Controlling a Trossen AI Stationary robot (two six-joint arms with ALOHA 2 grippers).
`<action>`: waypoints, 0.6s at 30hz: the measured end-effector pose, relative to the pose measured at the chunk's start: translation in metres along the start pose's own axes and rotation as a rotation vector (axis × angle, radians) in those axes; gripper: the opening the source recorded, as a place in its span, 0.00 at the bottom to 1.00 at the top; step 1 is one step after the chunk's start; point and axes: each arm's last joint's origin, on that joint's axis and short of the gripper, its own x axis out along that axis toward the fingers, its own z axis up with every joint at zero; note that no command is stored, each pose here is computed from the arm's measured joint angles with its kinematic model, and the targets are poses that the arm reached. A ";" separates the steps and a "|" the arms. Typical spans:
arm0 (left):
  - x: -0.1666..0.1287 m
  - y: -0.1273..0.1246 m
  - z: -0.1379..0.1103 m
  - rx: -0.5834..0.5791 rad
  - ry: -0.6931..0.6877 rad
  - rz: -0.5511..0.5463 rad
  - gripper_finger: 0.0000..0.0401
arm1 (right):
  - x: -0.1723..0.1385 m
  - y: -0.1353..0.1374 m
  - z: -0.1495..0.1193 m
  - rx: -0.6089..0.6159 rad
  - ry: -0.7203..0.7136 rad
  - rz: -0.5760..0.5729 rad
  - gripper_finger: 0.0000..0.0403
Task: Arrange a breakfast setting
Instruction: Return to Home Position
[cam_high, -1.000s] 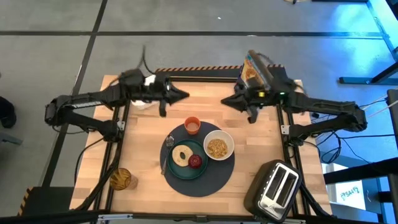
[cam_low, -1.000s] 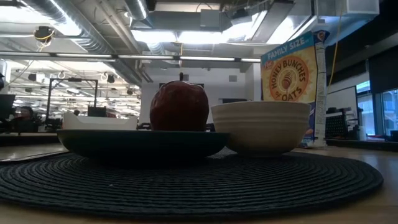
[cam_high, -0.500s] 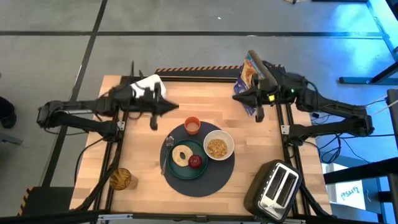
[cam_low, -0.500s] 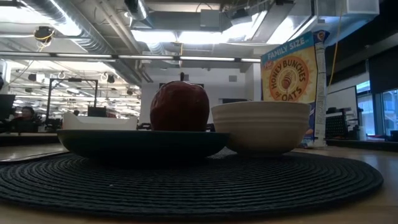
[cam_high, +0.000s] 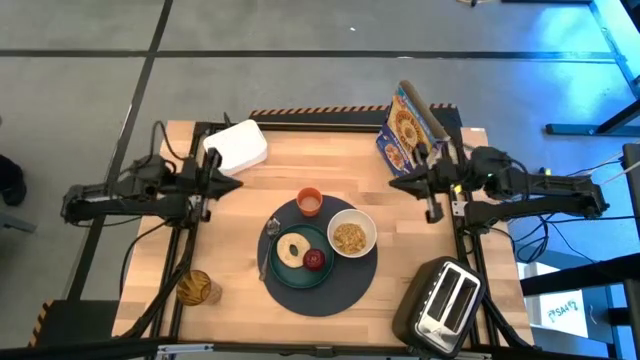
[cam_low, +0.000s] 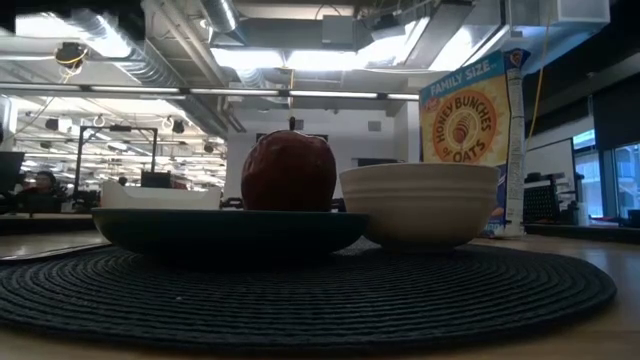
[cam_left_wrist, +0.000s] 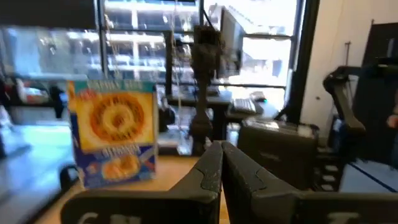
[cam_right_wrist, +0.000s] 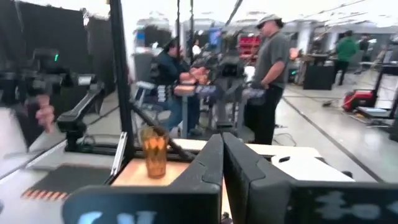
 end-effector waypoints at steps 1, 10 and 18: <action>-0.002 0.000 -0.008 -0.012 0.011 -0.006 0.00 | -0.005 0.001 -0.003 0.003 -0.019 -0.001 0.00; -0.013 -0.003 -0.036 0.086 0.065 -0.070 0.00 | -0.032 0.006 -0.061 0.105 -0.011 -0.029 0.00; -0.036 -0.003 -0.042 0.083 0.115 -0.026 0.00 | -0.057 0.010 -0.091 0.145 -0.075 -0.063 0.00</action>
